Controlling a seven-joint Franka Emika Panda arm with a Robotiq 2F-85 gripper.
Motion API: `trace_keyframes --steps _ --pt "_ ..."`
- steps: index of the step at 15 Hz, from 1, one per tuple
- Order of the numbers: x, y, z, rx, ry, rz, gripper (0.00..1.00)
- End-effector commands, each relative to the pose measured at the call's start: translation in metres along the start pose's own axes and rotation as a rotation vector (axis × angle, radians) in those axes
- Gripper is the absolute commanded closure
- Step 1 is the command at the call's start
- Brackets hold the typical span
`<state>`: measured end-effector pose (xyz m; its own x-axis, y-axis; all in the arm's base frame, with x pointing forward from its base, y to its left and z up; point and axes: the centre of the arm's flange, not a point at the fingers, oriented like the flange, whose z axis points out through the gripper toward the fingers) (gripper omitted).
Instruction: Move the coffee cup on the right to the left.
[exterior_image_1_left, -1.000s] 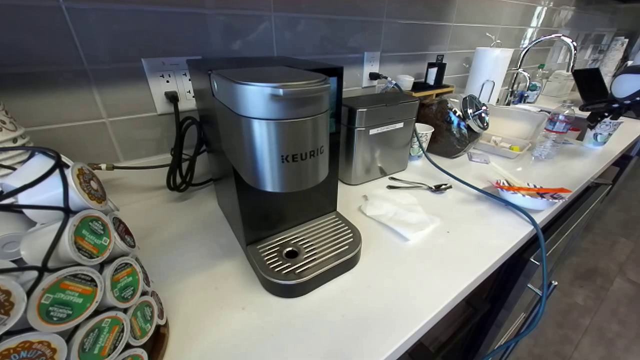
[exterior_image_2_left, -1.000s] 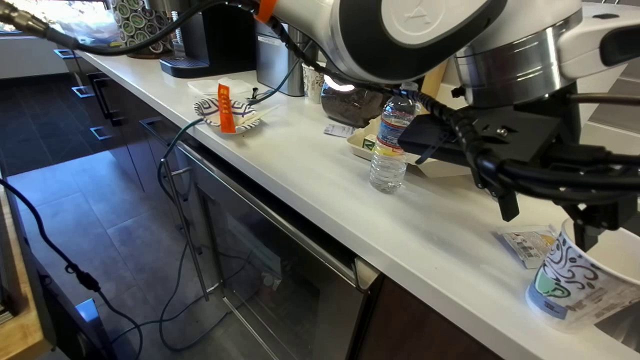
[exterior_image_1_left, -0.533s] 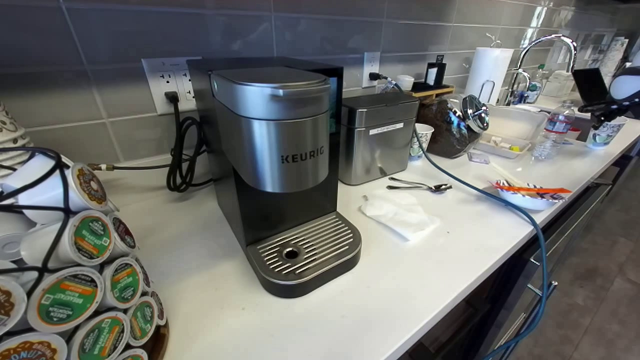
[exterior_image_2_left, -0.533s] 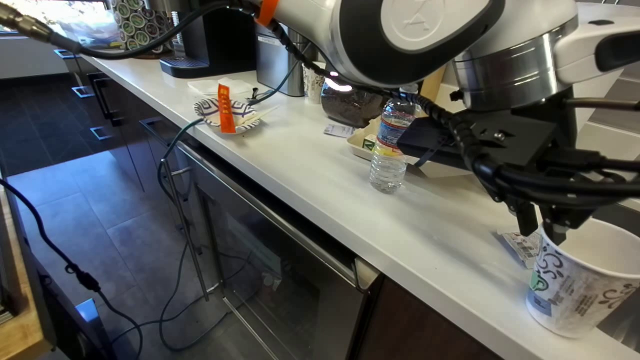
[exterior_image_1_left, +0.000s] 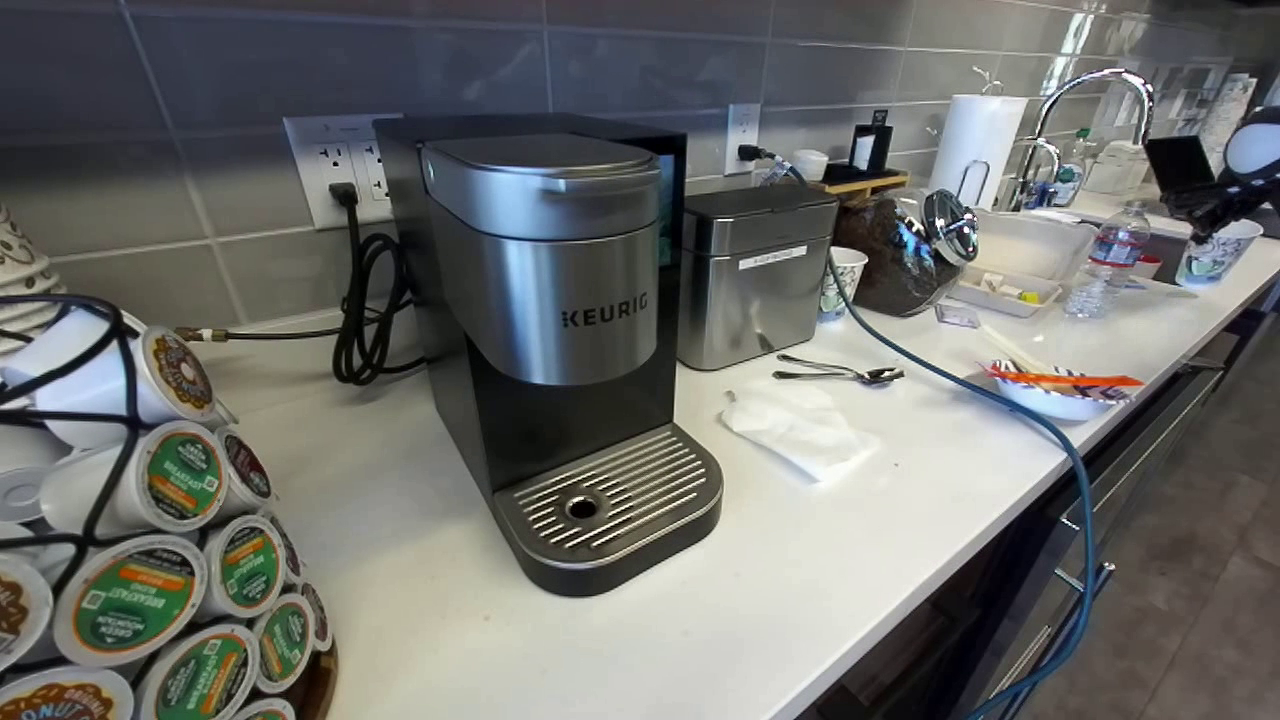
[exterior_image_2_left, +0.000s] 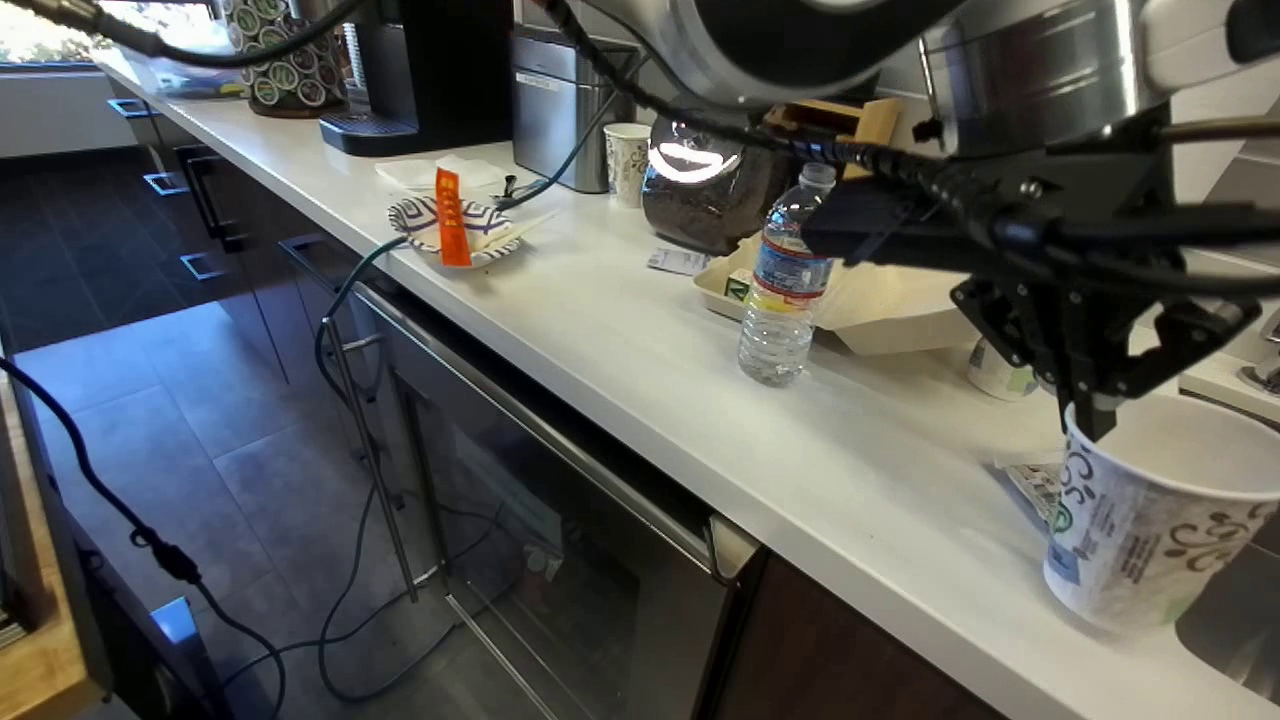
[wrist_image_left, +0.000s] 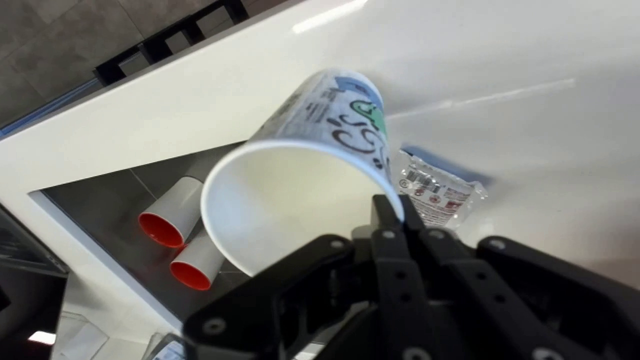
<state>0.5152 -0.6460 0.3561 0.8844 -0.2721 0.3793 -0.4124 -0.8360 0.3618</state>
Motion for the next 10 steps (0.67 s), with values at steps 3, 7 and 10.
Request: trace_keyframes --steps 3,7,10 --pt "-0.008 0.016 -0.129 0.212 -0.059 -0.142 0.99" --pt "-0.016 0.025 -0.227 0.336 -0.063 -0.263 0.99" --pt "-0.036 0.011 -0.292 0.452 -0.087 -0.366 0.99"
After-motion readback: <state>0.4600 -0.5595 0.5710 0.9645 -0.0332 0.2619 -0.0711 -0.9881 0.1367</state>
